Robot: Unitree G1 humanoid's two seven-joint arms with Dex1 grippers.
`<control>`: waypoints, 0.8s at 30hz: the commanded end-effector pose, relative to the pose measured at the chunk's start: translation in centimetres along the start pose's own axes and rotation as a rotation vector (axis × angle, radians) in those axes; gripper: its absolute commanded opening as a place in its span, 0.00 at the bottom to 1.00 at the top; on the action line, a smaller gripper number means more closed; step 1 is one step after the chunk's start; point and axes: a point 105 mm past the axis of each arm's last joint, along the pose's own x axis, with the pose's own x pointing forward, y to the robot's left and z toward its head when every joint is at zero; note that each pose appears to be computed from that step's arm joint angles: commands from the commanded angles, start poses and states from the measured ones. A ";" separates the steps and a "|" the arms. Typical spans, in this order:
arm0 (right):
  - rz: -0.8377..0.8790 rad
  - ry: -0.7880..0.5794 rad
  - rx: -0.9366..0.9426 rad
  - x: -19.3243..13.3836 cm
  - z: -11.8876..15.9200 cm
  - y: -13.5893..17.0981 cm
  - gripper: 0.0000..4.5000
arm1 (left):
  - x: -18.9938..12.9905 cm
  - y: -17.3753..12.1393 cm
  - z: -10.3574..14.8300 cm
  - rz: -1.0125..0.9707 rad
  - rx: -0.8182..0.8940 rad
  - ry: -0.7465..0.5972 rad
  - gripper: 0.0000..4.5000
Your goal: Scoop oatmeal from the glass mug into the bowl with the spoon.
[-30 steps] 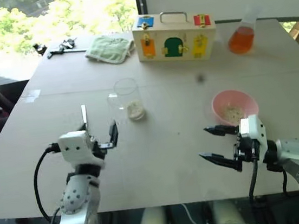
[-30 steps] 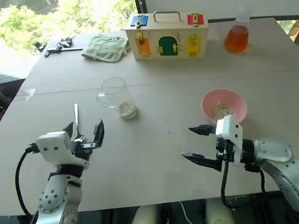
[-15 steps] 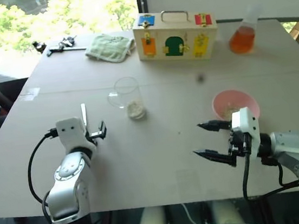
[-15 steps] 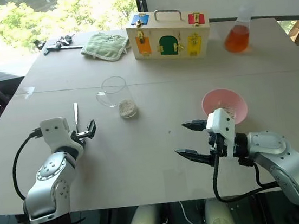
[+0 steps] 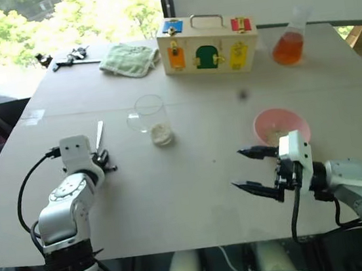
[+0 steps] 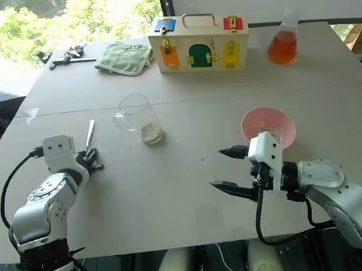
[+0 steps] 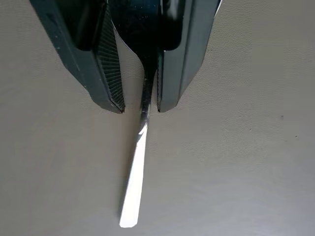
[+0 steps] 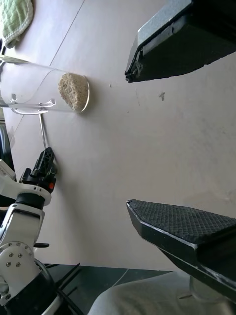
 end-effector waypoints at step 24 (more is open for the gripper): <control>-0.134 0.091 0.148 0.5 -2.0 -1.9 0.85 | -12.5 -11.5 -4.4 -0.746 0.366 -0.470 0.00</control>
